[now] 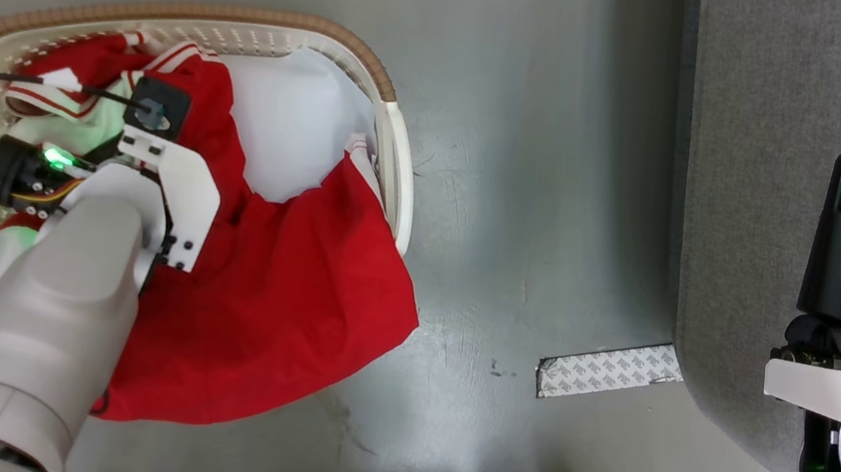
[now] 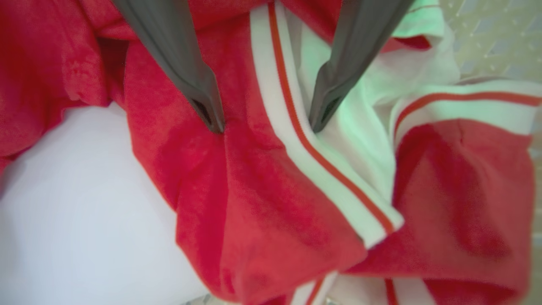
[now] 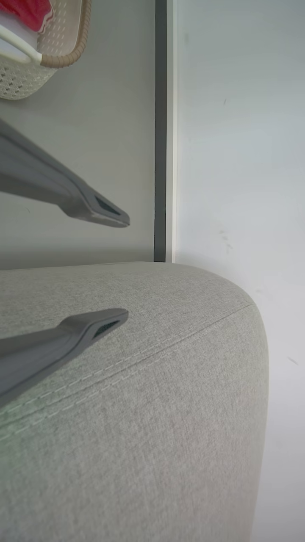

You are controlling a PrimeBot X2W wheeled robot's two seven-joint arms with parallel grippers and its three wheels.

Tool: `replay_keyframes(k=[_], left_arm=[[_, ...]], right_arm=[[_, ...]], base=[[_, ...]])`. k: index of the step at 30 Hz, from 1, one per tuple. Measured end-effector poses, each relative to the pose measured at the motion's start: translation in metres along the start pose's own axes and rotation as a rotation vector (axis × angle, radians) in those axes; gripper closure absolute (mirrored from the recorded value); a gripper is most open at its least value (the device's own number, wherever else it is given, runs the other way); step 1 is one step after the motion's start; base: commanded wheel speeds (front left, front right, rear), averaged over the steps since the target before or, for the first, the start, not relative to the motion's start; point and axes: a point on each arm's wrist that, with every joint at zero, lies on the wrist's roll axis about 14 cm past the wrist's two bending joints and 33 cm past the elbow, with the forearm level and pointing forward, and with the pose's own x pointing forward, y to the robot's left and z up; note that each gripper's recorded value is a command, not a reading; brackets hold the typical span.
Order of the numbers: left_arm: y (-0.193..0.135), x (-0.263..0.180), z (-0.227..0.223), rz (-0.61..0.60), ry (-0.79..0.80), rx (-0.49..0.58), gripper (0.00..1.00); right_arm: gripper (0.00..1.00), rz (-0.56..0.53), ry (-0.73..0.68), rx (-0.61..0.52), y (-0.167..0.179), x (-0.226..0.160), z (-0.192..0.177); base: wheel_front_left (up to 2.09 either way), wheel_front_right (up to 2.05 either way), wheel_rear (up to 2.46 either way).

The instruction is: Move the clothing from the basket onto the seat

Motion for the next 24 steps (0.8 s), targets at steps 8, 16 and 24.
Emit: replay_keyframes(k=[8,16,24], left_arm=[[-0.008,0.005,0.000,-0.029,-0.004,0.034,0.61],[-0.018,0.006,-0.002,-0.070,-0.007,0.054,1.00],[-0.033,-0.011,0.022,-0.120,-0.104,-0.015,1.00]], right_arm=[[0.00,-0.005,0.015,-0.005,-0.002,0.000,-0.006],[0.00,-0.013,0.017,-0.007,-0.005,0.002,-0.008],[0.00,-0.021,0.002,-0.007,-0.007,0.000,0.000]], base=[[0.00,0.00,0.00],[0.00,0.00,0.00],[0.00,0.00,0.00]])
